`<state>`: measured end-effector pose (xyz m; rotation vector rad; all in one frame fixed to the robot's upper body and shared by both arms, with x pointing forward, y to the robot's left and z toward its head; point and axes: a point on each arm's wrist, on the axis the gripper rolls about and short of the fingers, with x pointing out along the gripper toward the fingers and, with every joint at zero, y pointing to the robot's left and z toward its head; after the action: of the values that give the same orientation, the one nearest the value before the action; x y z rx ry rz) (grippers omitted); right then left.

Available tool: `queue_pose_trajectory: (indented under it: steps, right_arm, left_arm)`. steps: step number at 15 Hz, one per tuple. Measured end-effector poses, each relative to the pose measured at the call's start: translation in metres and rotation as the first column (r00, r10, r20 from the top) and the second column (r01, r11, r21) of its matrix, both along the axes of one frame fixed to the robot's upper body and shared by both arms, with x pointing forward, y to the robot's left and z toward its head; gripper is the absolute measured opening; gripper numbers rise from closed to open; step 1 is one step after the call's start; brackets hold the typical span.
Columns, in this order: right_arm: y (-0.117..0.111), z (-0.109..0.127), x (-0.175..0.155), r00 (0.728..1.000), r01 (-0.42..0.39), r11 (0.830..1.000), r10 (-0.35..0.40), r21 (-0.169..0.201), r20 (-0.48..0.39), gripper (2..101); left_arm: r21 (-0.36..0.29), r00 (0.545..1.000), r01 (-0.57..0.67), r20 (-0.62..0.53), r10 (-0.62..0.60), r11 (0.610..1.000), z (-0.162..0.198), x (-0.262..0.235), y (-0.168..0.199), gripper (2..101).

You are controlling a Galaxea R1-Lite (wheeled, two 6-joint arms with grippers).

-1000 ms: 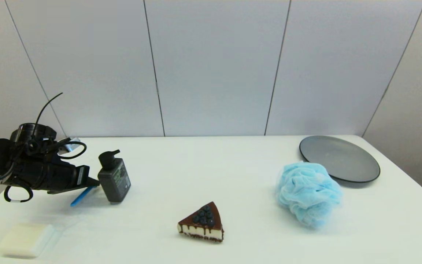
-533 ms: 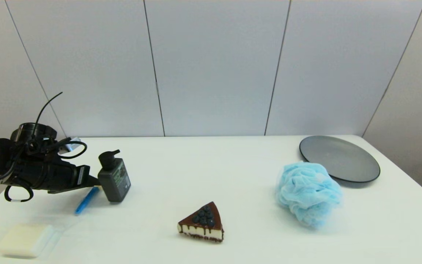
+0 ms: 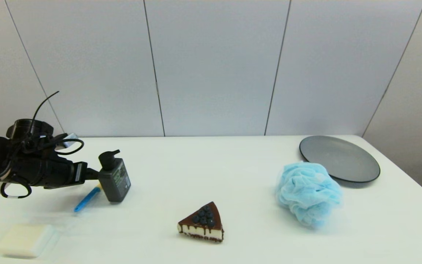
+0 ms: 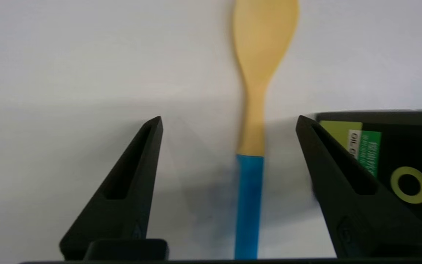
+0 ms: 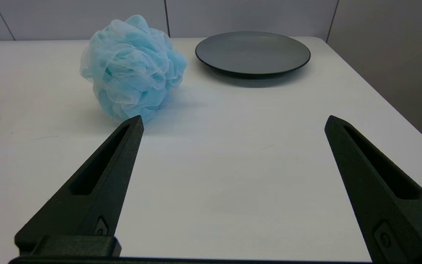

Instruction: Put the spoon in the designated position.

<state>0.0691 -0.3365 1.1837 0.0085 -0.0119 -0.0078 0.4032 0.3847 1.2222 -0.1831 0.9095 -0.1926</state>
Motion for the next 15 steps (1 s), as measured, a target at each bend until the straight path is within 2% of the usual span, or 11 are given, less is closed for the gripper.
queue_pose_trajectory:
  steps: [6, 10, 12, 15]
  right_arm:
    - [0.0, 0.0, 0.0, 1.0, 0.0, 1.0, 0.0, 0.0, 0.0, 98.0]
    - [0.0, 0.0, 0.0, 1.0, 0.0, 1.0, 0.0, 0.0, 0.0, 98.0]
    - [0.0, 0.0, 0.0, 1.0, 0.0, 1.0, 0.0, 0.0, 0.0, 98.0]
    - [0.0, 0.0, 0.0, 1.0, 0.0, 1.0, 0.0, 0.0, 0.0, 98.0]
  left_arm:
    - [0.129, 0.99, -0.1, 0.11, 0.086, 0.987, 0.045, -0.016, 0.002, 86.9]
    - [0.203, 0.972, -0.128, 0.222, 0.082, 0.971, 0.112, -0.046, -0.006, 90.9]
    - [0.264, 0.94, -0.11, 0.342, 0.014, 0.958, 0.148, -0.064, -0.012, 92.5]
    - [0.324, 0.857, -0.081, 0.506, -0.1, 0.943, 0.188, -0.096, -0.03, 94.2]
